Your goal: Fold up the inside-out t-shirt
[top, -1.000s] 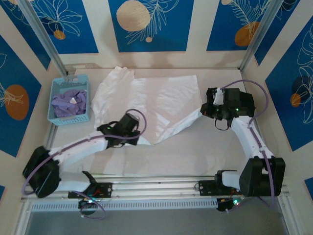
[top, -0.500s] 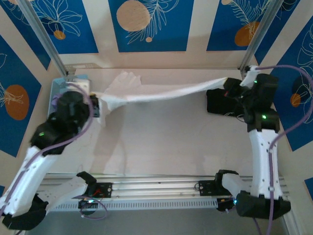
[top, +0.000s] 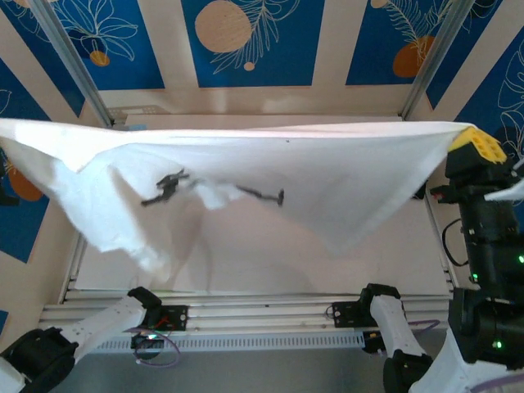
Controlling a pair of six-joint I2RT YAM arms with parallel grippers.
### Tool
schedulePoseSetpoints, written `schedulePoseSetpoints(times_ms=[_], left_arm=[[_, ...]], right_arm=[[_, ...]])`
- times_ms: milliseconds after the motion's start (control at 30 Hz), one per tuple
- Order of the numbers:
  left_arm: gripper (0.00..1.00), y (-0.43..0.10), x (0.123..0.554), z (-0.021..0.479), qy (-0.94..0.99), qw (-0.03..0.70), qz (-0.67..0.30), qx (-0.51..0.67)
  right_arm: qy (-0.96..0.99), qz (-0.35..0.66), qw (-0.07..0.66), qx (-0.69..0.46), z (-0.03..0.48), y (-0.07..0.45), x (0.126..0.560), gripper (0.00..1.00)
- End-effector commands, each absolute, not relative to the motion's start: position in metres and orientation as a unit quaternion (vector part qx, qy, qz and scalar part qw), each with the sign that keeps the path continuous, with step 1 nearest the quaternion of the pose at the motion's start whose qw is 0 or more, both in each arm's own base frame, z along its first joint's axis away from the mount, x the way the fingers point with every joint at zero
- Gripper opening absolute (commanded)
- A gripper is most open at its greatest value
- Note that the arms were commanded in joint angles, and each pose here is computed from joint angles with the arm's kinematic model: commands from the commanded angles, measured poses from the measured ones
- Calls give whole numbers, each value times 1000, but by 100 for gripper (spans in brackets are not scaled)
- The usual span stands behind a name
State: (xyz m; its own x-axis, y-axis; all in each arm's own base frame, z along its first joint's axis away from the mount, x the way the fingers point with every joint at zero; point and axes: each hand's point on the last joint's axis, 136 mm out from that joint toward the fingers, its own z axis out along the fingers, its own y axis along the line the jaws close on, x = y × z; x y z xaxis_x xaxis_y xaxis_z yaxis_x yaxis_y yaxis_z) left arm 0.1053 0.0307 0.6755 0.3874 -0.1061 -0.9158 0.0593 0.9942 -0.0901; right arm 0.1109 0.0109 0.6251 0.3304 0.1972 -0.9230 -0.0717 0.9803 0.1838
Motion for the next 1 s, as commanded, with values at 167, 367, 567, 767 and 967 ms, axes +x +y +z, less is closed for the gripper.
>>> schedulePoseSetpoints(times_ms=[167, 367, 567, 767, 967], left_arm=[[0, 6, 193, 710, 556, 814, 166, -15], [0, -43, 301, 660, 602, 764, 230, 30], [0, -41, 453, 511, 707, 677, 203, 39], [22, -56, 629, 318, 811, 564, 144, 61], [65, -73, 678, 256, 851, 513, 95, 58]], right_arm=[[602, 42, 794, 69, 620, -9, 162, 0], [650, 58, 756, 55, 570, -19, 264, 0], [731, 72, 677, 42, 456, -19, 417, 0], [822, 76, 560, 71, 292, -15, 587, 2], [887, 33, 447, 108, 201, -25, 647, 26]])
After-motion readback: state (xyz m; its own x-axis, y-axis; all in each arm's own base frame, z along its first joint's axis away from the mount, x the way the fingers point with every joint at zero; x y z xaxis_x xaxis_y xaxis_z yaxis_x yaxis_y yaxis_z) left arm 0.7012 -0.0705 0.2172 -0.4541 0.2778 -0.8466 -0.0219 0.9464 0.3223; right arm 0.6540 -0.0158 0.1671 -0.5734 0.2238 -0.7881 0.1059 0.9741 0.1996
